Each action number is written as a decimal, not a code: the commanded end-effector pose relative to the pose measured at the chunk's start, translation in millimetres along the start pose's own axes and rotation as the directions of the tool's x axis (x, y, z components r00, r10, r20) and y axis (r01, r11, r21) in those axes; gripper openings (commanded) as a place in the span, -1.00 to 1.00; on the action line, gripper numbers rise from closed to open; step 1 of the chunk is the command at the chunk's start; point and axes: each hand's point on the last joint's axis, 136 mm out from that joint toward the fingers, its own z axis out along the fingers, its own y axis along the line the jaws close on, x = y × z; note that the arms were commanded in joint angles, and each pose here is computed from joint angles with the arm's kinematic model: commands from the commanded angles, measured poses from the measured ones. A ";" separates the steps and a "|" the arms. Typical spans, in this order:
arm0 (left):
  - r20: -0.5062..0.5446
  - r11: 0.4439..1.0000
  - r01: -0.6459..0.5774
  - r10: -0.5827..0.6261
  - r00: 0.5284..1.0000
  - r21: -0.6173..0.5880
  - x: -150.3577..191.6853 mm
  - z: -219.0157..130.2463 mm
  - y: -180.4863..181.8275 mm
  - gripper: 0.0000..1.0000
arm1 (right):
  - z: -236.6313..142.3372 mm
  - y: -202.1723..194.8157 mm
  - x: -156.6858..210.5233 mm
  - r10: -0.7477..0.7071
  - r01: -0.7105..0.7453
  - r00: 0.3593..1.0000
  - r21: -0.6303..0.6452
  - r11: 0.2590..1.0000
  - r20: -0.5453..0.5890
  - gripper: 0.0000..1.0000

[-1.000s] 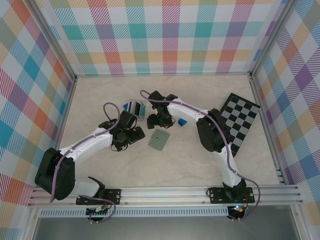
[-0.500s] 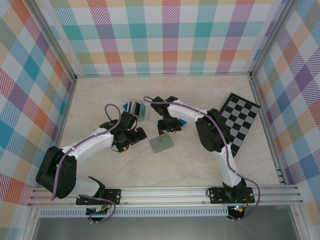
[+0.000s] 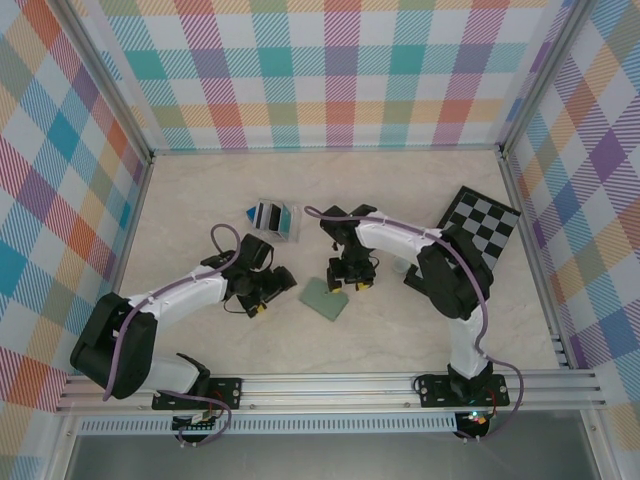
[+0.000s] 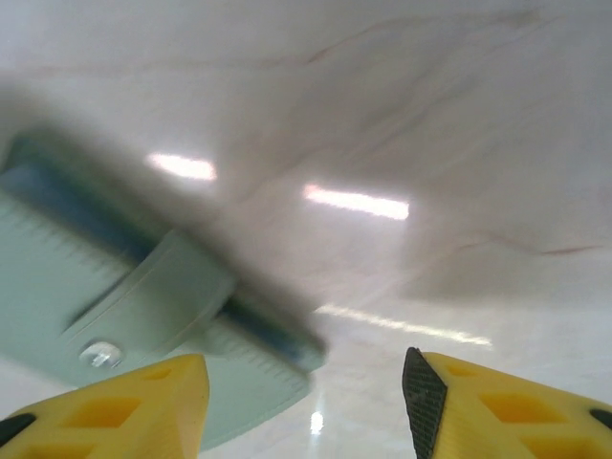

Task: Take the credit cards out of the card holder

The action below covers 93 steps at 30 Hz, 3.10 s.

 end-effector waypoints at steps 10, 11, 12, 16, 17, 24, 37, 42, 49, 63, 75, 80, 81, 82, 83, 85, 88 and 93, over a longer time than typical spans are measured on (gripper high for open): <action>-0.099 0.981 0.036 -0.018 0.995 0.191 34.7 9.3 -30.7 0.49 | -15.3 24.9 0.2 -0.110 0.119 0.991 -0.147 0.982 0.071 0.16; -0.103 0.978 0.044 -0.023 0.994 0.205 36.5 10.6 -32.6 0.43 | -12.0 24.0 -1.3 -0.105 0.113 0.992 -0.140 0.984 0.065 0.15; -0.107 0.976 0.049 -0.026 0.994 0.214 38.0 12.2 -33.5 0.38 | -8.8 22.8 -1.4 -0.102 0.109 0.993 -0.135 0.985 0.059 0.15; -0.129 0.965 0.053 -0.020 0.991 0.257 42.4 17.3 -41.4 0.22 | 2.1 15.9 0.7 -0.064 0.066 0.998 -0.101 0.993 0.016 0.07; -0.134 0.963 0.056 -0.021 0.991 0.264 43.4 18.6 -42.8 0.20 | 4.4 16.1 2.6 -0.056 0.056 0.998 -0.106 0.993 0.003 0.04; -0.152 0.959 0.056 -0.013 0.988 0.279 42.7 28.8 -50.1 -0.10 | 9.0 37.2 14.5 -0.006 -0.008 0.999 -0.248 0.969 -0.053 -0.19; -0.125 0.971 0.011 0.020 0.992 0.241 9.9 37.1 -44.6 -0.38 | 6.9 71.5 -0.8 0.036 -0.056 0.998 -0.410 0.910 -0.055 -0.30; -0.121 0.973 -0.026 0.055 0.991 0.228 7.9 28.6 -32.8 -0.28 | -2.2 57.1 -4.5 0.049 -0.046 0.999 -0.327 0.944 0.003 -0.29; -0.136 0.961 -0.064 0.103 0.985 0.268 9.6 24.7 -31.6 -0.23 | -20.3 40.9 -11.7 0.010 0.019 0.992 -0.222 0.975 0.129 -0.17; -0.198 0.952 -0.016 0.080 0.977 0.304 13.6 46.6 -32.4 -0.28 | -0.4 73.2 -28.1 -0.034 0.071 0.990 -0.268 0.961 0.140 -0.21; -0.128 0.889 -0.080 0.153 0.980 0.451 6.2 38.6 -56.8 -0.34 | 25.9 68.3 -24.5 0.012 0.010 0.998 -0.313 0.950 0.067 -0.28; -0.098 0.861 -0.108 0.179 0.979 0.496 4.3 31.1 -66.5 -0.43 | 25.2 69.1 -25.5 0.028 -0.005 0.998 -0.355 0.935 0.058 -0.25; -0.094 0.860 -0.111 0.181 0.979 0.497 4.1 30.4 -66.6 -0.47 | 24.9 69.0 -25.4 0.027 -0.005 0.998 -0.355 0.935 0.058 -0.24; -0.086 0.859 -0.116 0.182 0.980 0.498 3.5 29.3 -66.8 -0.53 | 23.9 69.2 -25.6 0.025 -0.001 0.998 -0.354 0.935 0.062 -0.22; -0.083 0.859 -0.117 0.182 0.980 0.498 3.3 28.5 -66.7 -0.58 | 23.2 68.7 -25.9 0.023 0.002 0.998 -0.351 0.936 0.065 -0.20; -0.079 0.859 -0.120 0.182 0.980 0.499 3.0 27.5 -66.7 -0.66 | 21.3 68.6 -26.8 0.018 0.009 0.997 -0.346 0.938 0.073 -0.16; -0.074 0.853 -0.125 0.187 0.980 0.507 3.4 25.3 -68.3 -0.74 | 21.6 63.3 -27.6 0.014 0.011 0.997 -0.307 0.952 0.079 -0.09; -0.061 0.839 -0.138 0.199 0.978 0.526 3.3 18.3 -73.5 -0.86 | 23.8 57.4 -28.5 0.001 0.021 0.996 -0.239 0.971 0.090 -0.07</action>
